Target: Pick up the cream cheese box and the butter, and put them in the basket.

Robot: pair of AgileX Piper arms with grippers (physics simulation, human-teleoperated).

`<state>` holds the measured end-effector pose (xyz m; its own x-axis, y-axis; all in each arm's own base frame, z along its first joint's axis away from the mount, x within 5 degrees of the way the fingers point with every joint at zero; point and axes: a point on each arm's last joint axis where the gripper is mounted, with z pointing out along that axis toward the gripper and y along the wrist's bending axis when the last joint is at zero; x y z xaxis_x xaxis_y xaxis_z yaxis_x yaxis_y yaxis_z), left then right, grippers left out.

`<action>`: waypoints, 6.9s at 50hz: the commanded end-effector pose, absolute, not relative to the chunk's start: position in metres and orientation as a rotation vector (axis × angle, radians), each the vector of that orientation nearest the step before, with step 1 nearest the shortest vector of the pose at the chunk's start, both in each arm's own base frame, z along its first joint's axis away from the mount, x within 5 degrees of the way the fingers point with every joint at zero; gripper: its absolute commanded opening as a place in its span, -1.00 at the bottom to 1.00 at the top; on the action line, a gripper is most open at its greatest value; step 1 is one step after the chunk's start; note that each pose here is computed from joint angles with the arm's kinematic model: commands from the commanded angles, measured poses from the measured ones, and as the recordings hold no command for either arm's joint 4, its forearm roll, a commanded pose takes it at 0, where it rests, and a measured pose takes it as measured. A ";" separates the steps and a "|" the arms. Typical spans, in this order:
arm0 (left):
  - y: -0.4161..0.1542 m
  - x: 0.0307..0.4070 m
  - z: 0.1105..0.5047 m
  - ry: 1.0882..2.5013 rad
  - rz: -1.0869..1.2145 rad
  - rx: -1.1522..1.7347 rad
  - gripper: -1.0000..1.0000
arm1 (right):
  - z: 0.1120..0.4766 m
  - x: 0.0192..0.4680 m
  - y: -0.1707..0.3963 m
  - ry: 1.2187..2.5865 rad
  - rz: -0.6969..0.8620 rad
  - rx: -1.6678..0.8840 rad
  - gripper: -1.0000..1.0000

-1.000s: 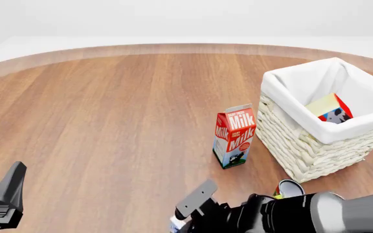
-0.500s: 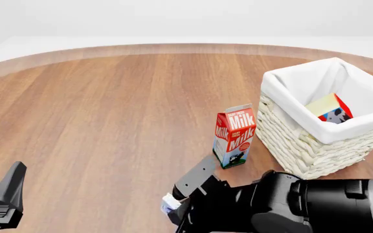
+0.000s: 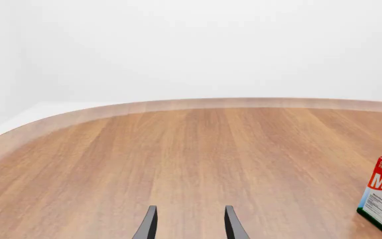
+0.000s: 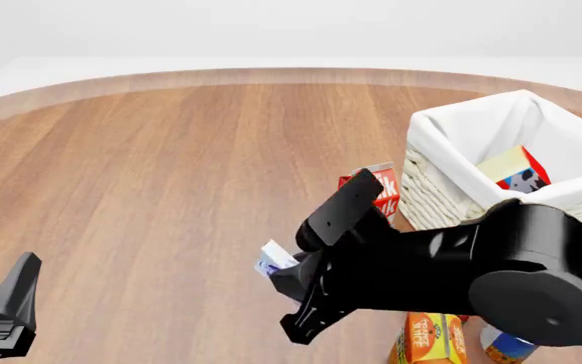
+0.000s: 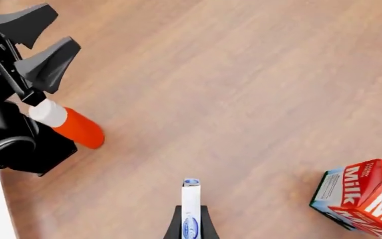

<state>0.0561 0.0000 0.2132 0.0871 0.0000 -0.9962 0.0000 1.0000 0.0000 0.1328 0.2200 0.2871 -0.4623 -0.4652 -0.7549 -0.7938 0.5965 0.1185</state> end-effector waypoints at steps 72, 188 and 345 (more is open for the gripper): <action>0.000 0.056 0.213 1.484 0.000 0.000 1.00 | 0.445 0.108 0.063 1.822 0.364 -0.485 -1.00; 0.000 0.056 0.213 1.484 0.000 0.000 1.00 | 0.375 0.204 0.007 2.000 0.050 0.009 -1.00; 0.000 0.056 0.213 1.484 0.000 0.000 1.00 | 0.303 0.280 -0.006 2.101 0.011 0.066 -1.00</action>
<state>0.0561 0.0000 0.2132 0.0871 0.0000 -0.9962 0.0000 1.0000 0.0000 0.2780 -0.0076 0.3022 -0.5117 0.0479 -0.8579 0.0448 0.9986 0.0290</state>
